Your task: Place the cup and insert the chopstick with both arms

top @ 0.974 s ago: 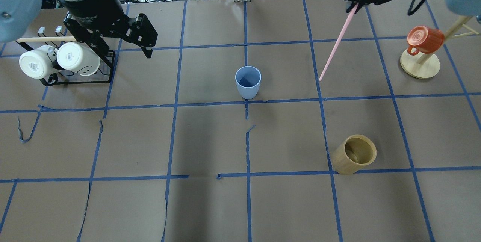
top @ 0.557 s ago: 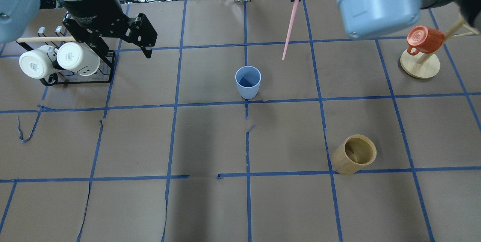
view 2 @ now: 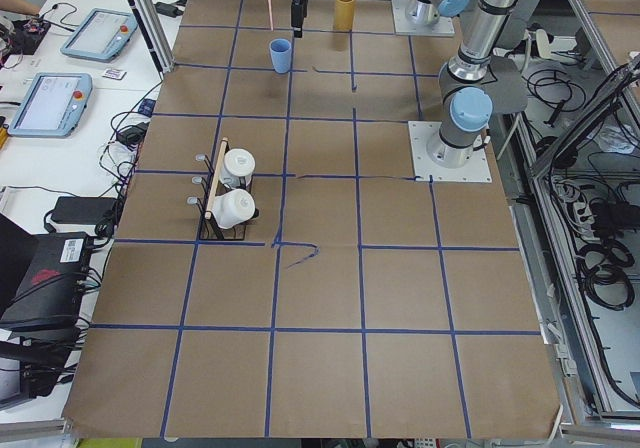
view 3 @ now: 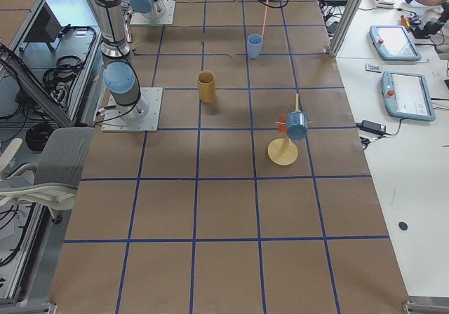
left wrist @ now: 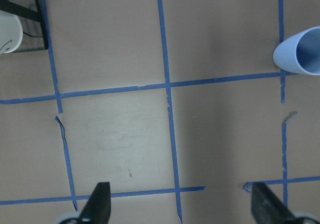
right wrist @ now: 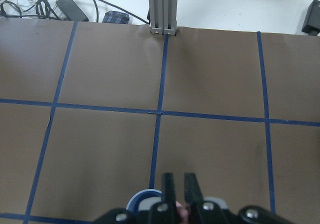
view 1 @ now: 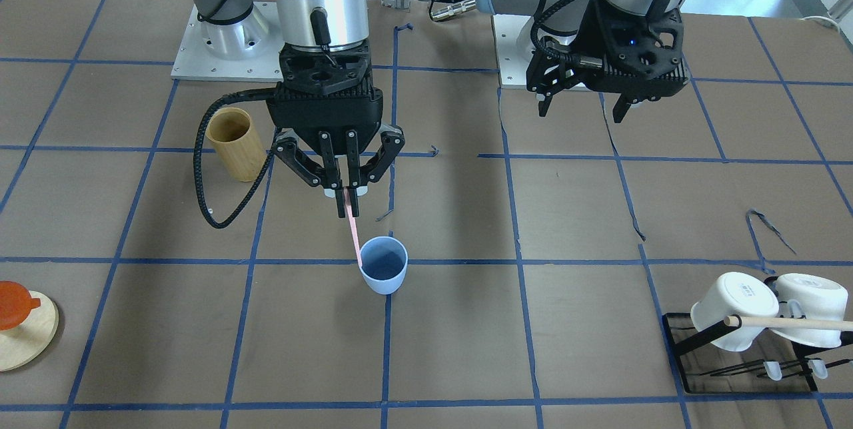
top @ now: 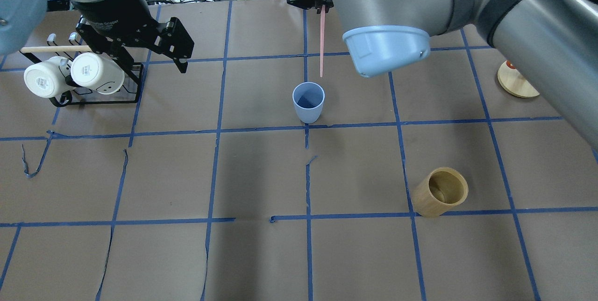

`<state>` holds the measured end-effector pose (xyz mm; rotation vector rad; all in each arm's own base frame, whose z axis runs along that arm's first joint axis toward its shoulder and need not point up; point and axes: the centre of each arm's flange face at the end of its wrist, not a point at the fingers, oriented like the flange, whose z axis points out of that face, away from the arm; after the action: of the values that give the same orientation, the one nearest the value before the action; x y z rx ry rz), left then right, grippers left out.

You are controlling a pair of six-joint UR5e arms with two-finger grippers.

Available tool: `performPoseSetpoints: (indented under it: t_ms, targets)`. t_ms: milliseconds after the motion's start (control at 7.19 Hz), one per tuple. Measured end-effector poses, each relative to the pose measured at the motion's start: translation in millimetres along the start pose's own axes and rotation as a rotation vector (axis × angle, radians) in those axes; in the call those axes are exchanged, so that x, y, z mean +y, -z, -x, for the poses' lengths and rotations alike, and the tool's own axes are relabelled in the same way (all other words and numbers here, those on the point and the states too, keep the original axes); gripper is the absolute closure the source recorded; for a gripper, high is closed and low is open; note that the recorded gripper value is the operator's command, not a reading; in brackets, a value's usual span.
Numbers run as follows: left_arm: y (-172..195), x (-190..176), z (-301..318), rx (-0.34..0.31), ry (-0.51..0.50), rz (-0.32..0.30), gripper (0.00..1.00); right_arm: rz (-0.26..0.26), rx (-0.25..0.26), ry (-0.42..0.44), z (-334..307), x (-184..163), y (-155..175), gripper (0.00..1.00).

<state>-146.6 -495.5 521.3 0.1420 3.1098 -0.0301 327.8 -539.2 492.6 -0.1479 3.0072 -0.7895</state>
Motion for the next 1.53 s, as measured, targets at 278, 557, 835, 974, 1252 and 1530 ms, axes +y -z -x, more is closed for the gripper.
performPoseSetpoints:
  t_ms: [278,557,835,974,1252,1530]
  targets:
    - [0,0,0,0.0,0.0,0.0,0.0,-0.001,-0.007,0.012,13,4,-17,1.0]
    - [0,1,0,0.0,0.0,0.0,0.0,0.025,-0.011,0.024,21,13,-28,0.48]
    - [1,1,1,-0.001,0.001,0.0,0.0,0.037,-0.008,0.027,21,18,-33,0.02]
    - [1,2,2,-0.002,0.001,-0.001,0.0,0.032,-0.009,0.027,21,17,-30,0.0]
    - [1,2,2,-0.002,0.001,-0.001,0.0,0.036,-0.006,0.017,13,8,-14,0.0]
    - [1,2,1,-0.002,0.0,-0.001,0.0,0.18,0.037,-0.016,-21,5,11,0.0]
